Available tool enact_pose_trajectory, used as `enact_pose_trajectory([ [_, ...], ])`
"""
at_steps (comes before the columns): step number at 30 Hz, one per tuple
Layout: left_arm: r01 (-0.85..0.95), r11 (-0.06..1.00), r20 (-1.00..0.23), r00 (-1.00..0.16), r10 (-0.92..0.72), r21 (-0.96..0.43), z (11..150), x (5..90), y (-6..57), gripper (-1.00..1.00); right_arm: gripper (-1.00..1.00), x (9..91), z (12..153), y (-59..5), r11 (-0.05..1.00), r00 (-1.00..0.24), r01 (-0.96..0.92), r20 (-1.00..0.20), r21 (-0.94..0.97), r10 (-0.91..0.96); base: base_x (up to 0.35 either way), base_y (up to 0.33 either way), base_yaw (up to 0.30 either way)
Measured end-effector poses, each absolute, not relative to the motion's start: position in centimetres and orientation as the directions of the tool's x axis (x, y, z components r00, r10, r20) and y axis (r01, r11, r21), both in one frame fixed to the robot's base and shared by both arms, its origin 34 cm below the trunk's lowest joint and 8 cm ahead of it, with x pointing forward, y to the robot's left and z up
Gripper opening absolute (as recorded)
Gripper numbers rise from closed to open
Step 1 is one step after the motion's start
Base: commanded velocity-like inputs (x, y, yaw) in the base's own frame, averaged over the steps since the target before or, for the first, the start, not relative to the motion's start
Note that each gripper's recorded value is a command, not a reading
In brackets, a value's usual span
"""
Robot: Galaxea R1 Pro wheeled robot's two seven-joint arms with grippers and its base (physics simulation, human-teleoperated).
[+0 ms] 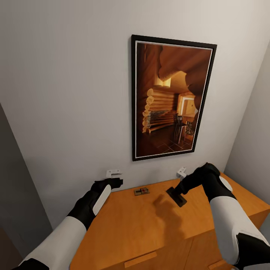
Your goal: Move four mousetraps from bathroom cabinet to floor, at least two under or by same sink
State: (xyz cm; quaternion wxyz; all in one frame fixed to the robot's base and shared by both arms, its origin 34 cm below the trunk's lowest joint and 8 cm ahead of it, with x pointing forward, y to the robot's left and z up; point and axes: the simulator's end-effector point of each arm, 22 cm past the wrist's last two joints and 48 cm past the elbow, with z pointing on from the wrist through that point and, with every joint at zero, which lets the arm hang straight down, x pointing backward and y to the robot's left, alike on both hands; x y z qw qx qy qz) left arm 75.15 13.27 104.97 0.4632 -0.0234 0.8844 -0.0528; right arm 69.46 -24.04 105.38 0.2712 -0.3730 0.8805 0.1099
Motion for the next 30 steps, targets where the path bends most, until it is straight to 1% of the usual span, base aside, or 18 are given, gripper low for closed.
enact_pose_trajectory([
  [3,0.007,0.993,-0.816,-0.571,-0.09,-0.115,104.9,75.1,13.3,1.0,-1.0,68.6,105.1,-23.7,0.661,-0.561,-0.75,-0.512,-0.018,-0.65,0.0,0.0,0.0],
  [8,0.008,0.993,-0.81,-0.58,-0.089,-0.116,104.4,75.0,13.1,1.0,-1.0,67.3,106.2,-22.4,0.602,-0.527,-0.798,-0.498,0.011,-0.689,0.0,0.0,0.0],
  [14,0.01,0.993,-0.807,-0.584,-0.091,-0.119,104.3,74.9,12.8,1.0,-1.0,67.6,107.9,-22.4,0.593,-0.499,-0.805,-0.514,-0.023,-0.697,0.0,0.0,0.0],
  [30,0.027,0.993,-0.807,-0.585,-0.08,-0.118,104.2,74.7,12.1,1.0,-1.0,68.2,109.7,-22.5,0.604,-0.482,-0.795,-0.536,-0.065,-0.693,0.0,0.0,0.0],
])
